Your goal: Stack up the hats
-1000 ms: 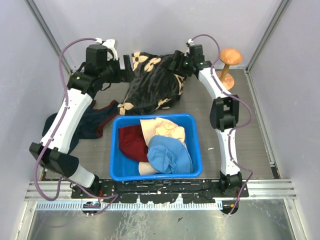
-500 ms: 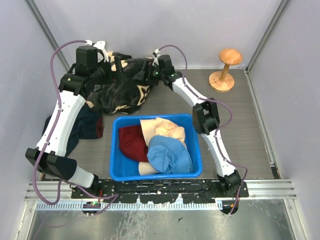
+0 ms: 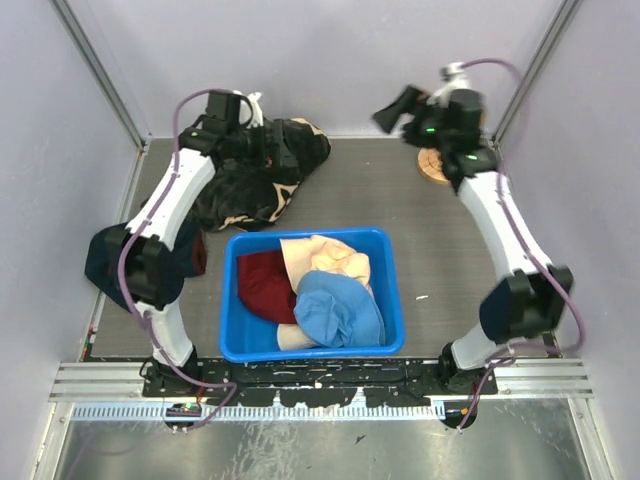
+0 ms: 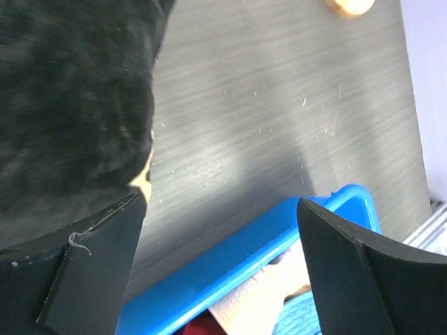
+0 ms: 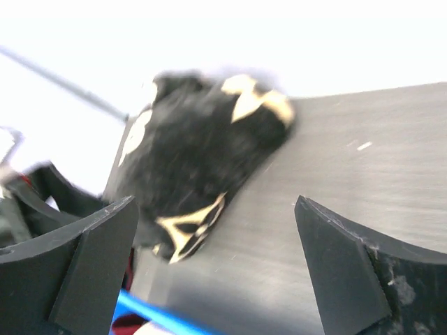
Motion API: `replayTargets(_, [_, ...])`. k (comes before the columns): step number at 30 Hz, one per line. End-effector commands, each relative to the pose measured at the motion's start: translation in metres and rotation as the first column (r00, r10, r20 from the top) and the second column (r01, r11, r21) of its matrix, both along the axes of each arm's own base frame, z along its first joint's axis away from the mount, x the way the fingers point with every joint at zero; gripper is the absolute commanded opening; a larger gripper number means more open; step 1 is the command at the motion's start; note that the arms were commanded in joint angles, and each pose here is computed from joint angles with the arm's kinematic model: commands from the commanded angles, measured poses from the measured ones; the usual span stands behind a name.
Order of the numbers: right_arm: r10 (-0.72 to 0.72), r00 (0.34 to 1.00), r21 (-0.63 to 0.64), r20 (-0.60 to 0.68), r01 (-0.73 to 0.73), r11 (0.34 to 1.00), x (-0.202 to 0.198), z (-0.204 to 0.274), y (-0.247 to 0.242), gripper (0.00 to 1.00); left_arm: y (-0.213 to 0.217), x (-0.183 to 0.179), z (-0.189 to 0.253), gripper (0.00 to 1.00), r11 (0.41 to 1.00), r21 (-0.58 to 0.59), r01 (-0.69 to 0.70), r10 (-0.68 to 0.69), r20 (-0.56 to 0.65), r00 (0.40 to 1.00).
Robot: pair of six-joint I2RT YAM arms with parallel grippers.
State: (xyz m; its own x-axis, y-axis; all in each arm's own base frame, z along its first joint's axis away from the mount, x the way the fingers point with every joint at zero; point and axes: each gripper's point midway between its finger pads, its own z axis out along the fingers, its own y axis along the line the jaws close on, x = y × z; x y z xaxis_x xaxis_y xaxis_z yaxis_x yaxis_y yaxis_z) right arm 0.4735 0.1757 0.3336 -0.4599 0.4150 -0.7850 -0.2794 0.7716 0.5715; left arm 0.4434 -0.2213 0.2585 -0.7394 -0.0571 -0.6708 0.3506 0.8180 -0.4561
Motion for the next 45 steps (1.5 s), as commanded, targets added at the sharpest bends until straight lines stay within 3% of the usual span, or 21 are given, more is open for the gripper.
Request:
replayTargets(1, [-0.18, 0.98, -0.069, 0.078, 0.186, 0.98, -0.021, 0.026, -0.085, 1.0, -0.046, 0.0, -0.007, 0.98, 0.991, -0.035, 0.132, -0.133, -0.018, 0.991])
replayTargets(9, [-0.239, 0.968, -0.173, 0.078, 0.25, 0.953, -0.066, 0.036, -0.131, 1.0, -0.08, 0.072, -0.058, 0.98, 0.988, -0.001, 0.153, -0.153, -0.055, 0.987])
replayTargets(14, [-0.256, 0.964, -0.181, 0.072, 0.265, 0.947, -0.082, 0.042, -0.134, 1.0, -0.075, 0.122, -0.086, 0.98, 0.993, -0.112, 0.029, -0.036, -0.06, 0.998])
replayTargets(18, [-0.27, 0.959, -0.175, 0.085, 0.281, 0.944, -0.092, 0.053, -0.136, 1.0, -0.057, 0.15, -0.103, 0.98, 0.986, -0.137, -0.092, 0.08, -0.088, 0.993])
replayTargets(27, [-0.307, 0.944, -0.234, 0.12, 0.327, 0.915, -0.115, 0.069, -0.147, 1.0, 0.092, 0.195, -0.153, 0.98, 0.9, 0.032, -0.436, 0.436, -0.132, 0.89])
replayTargets(34, [-0.311, 0.942, -0.214, 0.129, 0.332, 0.919, -0.118, 0.084, -0.146, 1.0, 0.175, 0.194, -0.173, 0.98, 0.832, 0.173, -0.527, 0.548, -0.107, 0.83])
replayTargets(40, [-0.316, 0.942, -0.207, 0.116, 0.334, 0.92, -0.123, 0.084, -0.146, 1.0, 0.28, 0.179, -0.169, 0.98, 0.72, 0.228, -0.656, 0.689, -0.112, 0.716])
replayTargets(45, [-0.318, 0.944, -0.222, 0.09, 0.33, 0.917, -0.133, 0.075, -0.147, 1.0, 0.332, 0.171, -0.152, 0.98, 0.719, 0.195, -0.667, 0.691, -0.094, 0.717])
